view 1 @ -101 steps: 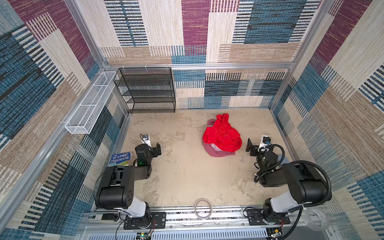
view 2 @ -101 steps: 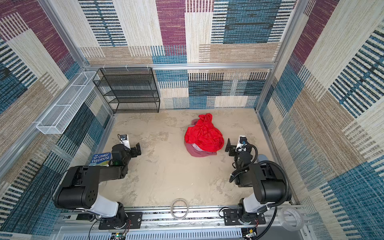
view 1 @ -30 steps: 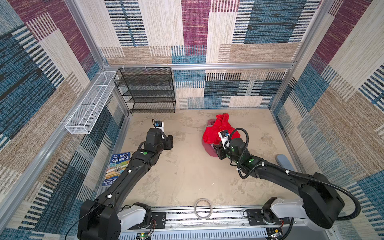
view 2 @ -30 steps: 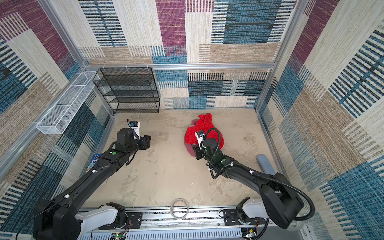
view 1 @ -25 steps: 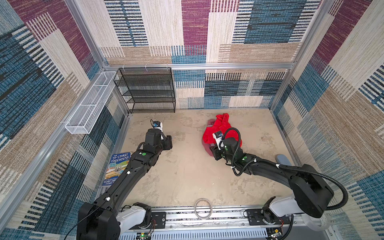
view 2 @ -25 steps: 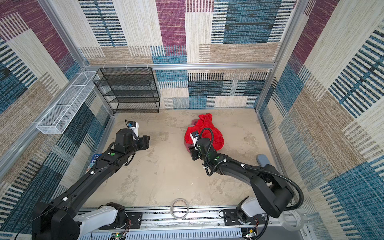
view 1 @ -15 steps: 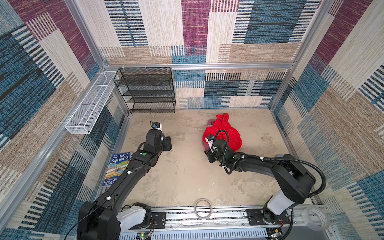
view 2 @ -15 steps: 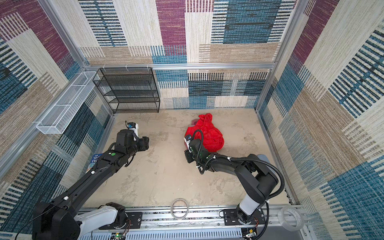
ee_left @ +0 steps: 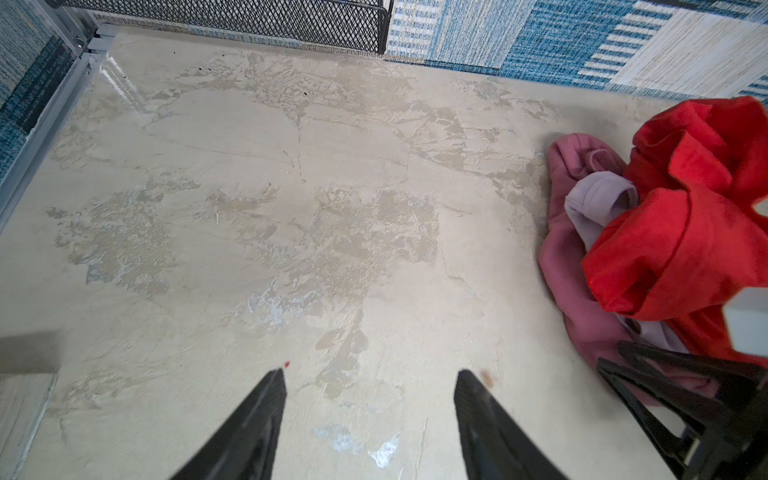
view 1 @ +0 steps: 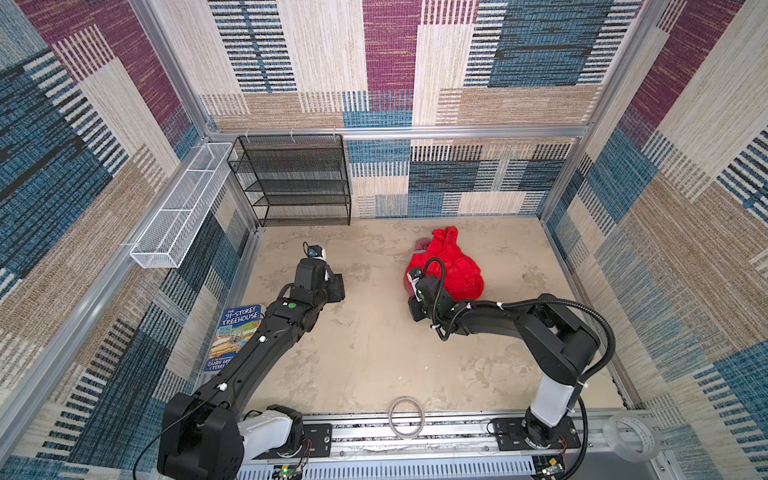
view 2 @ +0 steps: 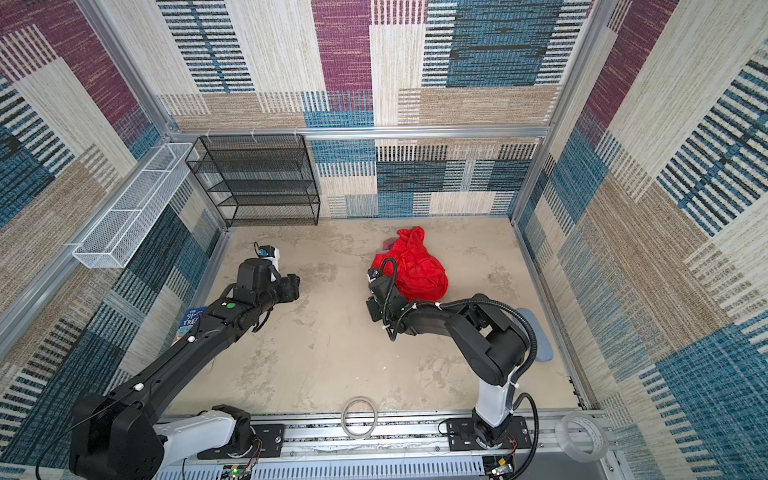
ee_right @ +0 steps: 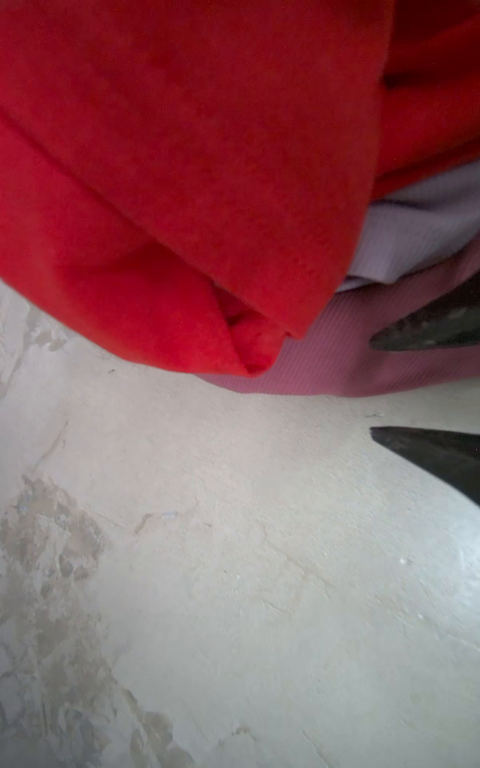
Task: Pick out a specific cloth from the pile
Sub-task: 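Close the right gripper on the pink shirt under the red garment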
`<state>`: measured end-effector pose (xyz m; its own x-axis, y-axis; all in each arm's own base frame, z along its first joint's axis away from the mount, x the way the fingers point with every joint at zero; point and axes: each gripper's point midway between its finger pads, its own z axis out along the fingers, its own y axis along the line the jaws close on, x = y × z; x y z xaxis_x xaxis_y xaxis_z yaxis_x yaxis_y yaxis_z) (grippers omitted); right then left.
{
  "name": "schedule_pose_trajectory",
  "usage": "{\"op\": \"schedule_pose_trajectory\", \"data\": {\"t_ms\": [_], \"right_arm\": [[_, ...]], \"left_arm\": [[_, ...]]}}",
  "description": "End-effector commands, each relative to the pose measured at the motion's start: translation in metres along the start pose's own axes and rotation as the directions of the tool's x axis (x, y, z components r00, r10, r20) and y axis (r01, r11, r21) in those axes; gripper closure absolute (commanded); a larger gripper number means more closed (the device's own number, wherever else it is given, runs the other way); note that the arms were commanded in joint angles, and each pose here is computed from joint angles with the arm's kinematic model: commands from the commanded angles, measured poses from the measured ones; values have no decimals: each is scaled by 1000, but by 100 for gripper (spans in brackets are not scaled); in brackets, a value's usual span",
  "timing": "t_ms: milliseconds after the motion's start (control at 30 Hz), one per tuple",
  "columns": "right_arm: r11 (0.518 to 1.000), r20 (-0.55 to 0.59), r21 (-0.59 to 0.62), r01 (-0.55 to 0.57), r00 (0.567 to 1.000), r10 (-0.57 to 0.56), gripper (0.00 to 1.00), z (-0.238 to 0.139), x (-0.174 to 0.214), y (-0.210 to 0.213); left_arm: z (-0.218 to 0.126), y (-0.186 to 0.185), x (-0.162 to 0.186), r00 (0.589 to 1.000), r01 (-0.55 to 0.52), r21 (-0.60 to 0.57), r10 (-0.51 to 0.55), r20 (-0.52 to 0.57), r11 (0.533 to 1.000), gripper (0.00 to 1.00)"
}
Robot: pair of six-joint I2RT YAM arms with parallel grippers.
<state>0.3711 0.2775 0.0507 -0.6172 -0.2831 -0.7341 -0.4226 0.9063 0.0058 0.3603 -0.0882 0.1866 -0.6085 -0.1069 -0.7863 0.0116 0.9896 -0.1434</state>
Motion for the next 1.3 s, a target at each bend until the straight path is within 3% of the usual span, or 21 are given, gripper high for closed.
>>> {"op": "schedule_pose_trajectory", "data": {"t_ms": [0, 300, 500, 1267], "right_arm": [[999, 6, 49, -15, 1000, 15, 70, 4, -2, -7], [996, -13, 92, -9, 1000, 10, 78, 11, 6, -14], [994, -17, 112, -19, 1000, 21, 100, 14, 9, -17], [996, 114, 1, -88, 990, 88, 100, -33, -46, -12]], "left_arm": [[-2, -2, -7, 1000, -19, 7, 18, 20, 1000, 32], [-3, -2, -8, 1000, -7, 10, 7, 26, 1000, 32], [-4, -2, -7, 1000, -8, 10, 7, 23, 1000, 32], [-5, -7, -19, 999, -7, 24, 6, 49, 1000, 32]]}}
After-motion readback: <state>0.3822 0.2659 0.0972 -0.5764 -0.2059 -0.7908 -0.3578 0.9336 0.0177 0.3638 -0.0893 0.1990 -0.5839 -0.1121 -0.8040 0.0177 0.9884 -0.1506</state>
